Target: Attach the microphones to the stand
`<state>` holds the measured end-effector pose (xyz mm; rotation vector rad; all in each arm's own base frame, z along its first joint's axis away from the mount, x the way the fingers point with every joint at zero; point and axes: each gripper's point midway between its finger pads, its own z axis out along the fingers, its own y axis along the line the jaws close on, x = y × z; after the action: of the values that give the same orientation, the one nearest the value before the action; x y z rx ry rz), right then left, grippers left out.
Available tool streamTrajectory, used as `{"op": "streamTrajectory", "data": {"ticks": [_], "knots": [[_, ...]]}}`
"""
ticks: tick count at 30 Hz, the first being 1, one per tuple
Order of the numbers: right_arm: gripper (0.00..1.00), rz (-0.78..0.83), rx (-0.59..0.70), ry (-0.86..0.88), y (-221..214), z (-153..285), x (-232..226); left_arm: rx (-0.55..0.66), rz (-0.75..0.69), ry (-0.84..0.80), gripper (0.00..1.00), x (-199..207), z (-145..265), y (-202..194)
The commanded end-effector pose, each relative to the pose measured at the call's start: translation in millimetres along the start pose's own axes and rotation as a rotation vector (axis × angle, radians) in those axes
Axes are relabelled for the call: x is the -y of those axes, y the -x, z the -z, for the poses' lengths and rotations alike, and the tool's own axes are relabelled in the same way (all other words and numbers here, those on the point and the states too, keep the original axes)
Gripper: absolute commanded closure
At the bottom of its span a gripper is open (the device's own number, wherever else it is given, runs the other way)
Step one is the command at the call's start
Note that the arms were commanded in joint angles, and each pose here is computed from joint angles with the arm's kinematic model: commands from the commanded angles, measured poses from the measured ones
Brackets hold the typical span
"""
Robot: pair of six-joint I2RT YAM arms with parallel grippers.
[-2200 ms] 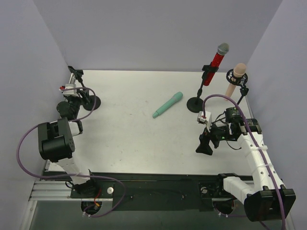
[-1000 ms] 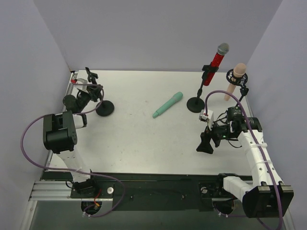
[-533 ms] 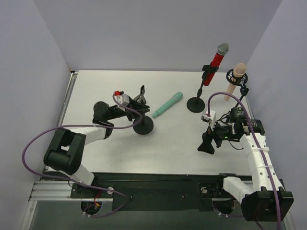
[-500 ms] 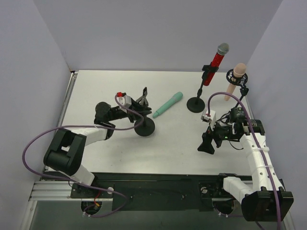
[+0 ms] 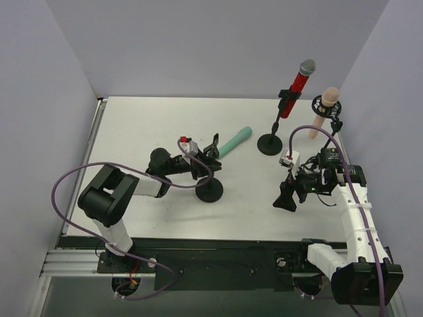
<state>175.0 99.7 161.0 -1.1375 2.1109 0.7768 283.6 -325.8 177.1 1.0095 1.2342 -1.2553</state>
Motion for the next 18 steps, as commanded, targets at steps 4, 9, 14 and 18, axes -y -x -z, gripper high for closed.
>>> {"op": "streamTrajectory", "data": {"ticks": [4, 9, 14, 18], "knots": [[0.24, -0.017, 0.026, 0.044, 0, 0, -10, 0.134, -0.142, 0.057, 0.66, -2, 5, 22], [0.24, -0.016, 0.02, 0.053, 0, 0, -11, 0.077, -0.181, 0.113, 0.42, -2, 13, 23], [0.24, -0.012, 0.018, 0.053, -1, 0, -11, 0.014, -0.199, 0.15, 0.26, -3, 18, 30], [0.23, -0.009, 0.019, 0.046, 0, 2, -11, -0.055, -0.205, 0.217, 0.15, -6, 28, 30]]}}
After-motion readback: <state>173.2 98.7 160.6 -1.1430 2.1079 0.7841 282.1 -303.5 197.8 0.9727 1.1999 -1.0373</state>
